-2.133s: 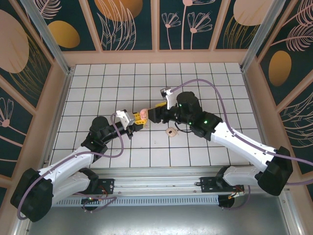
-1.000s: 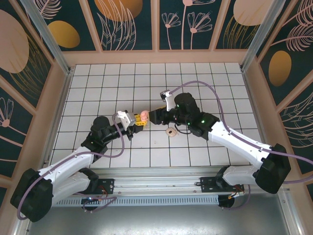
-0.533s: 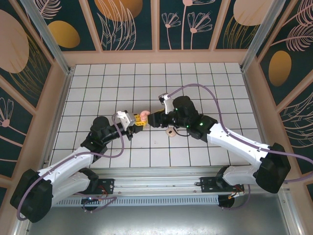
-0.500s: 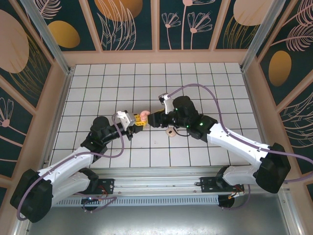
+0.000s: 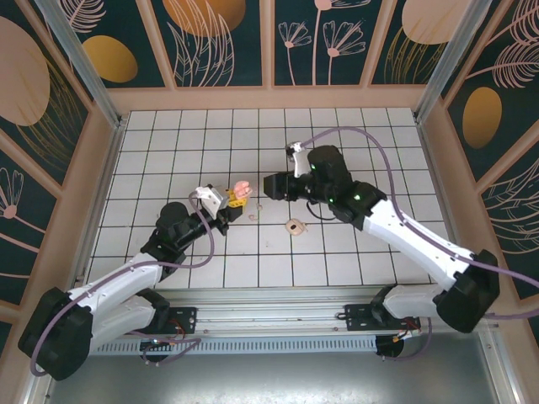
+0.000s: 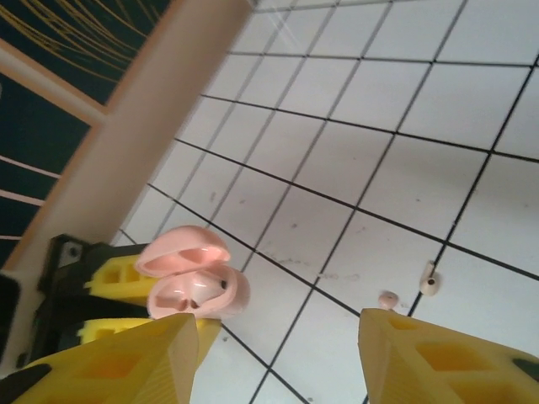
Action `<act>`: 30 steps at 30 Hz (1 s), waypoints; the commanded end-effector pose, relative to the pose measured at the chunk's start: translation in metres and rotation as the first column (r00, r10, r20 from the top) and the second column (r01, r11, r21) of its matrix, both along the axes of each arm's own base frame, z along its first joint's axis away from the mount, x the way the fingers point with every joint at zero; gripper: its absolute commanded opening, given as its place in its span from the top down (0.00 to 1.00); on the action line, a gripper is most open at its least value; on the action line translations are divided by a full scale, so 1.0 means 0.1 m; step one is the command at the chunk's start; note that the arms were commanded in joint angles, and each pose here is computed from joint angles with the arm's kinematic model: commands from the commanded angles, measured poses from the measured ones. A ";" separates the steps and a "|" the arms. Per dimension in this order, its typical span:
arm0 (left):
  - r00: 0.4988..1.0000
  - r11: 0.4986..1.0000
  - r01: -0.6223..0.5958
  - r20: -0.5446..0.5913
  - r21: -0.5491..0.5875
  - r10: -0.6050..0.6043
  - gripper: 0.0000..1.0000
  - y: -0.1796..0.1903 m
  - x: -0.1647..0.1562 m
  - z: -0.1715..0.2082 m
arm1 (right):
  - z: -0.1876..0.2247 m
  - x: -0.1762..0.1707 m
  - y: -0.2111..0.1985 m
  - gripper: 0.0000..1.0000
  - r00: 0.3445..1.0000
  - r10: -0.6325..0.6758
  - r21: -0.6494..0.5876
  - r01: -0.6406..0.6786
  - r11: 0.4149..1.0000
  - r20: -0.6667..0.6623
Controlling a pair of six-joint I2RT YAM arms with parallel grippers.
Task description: Insert the wireless bluetooth earbuds into the charging case
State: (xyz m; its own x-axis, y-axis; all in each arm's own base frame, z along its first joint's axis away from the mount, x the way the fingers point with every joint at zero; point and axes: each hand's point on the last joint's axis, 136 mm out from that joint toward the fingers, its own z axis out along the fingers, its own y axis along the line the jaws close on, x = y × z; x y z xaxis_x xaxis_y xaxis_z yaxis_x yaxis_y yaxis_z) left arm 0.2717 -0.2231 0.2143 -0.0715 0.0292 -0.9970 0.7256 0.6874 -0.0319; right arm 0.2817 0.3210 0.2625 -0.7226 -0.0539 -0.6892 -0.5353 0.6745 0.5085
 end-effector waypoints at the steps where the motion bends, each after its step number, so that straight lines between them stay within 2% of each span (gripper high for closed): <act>1: 0.986 0.985 -0.165 -0.029 -0.048 0.164 0.95 0.22 0.18 0.00 | -0.49 0.06 -0.10 0.48 0.993 -0.028 -0.189 0.005 0.982 -0.118; 5: 0.963 0.965 -0.250 -0.120 -0.075 0.240 0.94 0.34 0.26 -0.13 | -0.85 0.20 -0.07 0.50 0.985 -0.021 -0.311 -0.035 0.950 -0.174; 9: 0.931 0.937 -0.323 -0.223 -0.129 0.290 0.96 0.58 0.34 -0.27 | -1.10 0.27 0.03 0.50 0.975 0.056 -0.369 -0.133 0.920 -0.214; 13: 0.900 0.901 -0.382 -0.302 -0.207 0.313 0.98 0.87 0.38 -0.35 | -1.36 0.33 0.15 0.54 0.943 0.076 -0.381 -0.203 0.902 -0.323; 16: 0.887 0.882 -0.408 -0.331 -0.237 0.321 0.97 0.99 0.38 -0.39 | -1.50 0.32 0.28 0.57 0.923 0.126 -0.375 -0.270 0.887 -0.365; 23: 0.851 0.843 -0.451 -0.428 -0.294 0.306 0.99 1.17 0.45 -0.50 | -1.85 0.32 0.43 0.58 0.893 0.175 -0.459 -0.371 0.807 -0.414; 30: 0.842 0.831 -0.463 -0.446 -0.309 0.304 0.98 1.23 0.49 -0.48 | -2.07 0.34 0.46 0.57 0.890 0.191 -0.510 -0.401 0.761 -0.414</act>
State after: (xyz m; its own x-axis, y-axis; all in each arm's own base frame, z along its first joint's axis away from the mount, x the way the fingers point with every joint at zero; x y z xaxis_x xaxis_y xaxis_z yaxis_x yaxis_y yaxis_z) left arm 0.3178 -0.0976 0.1509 -0.3723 -0.4338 -0.8205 0.2475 0.8056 -0.5382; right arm 0.3182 0.3683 0.0574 -0.8000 -0.5620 -0.2101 -0.5999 0.7419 0.2995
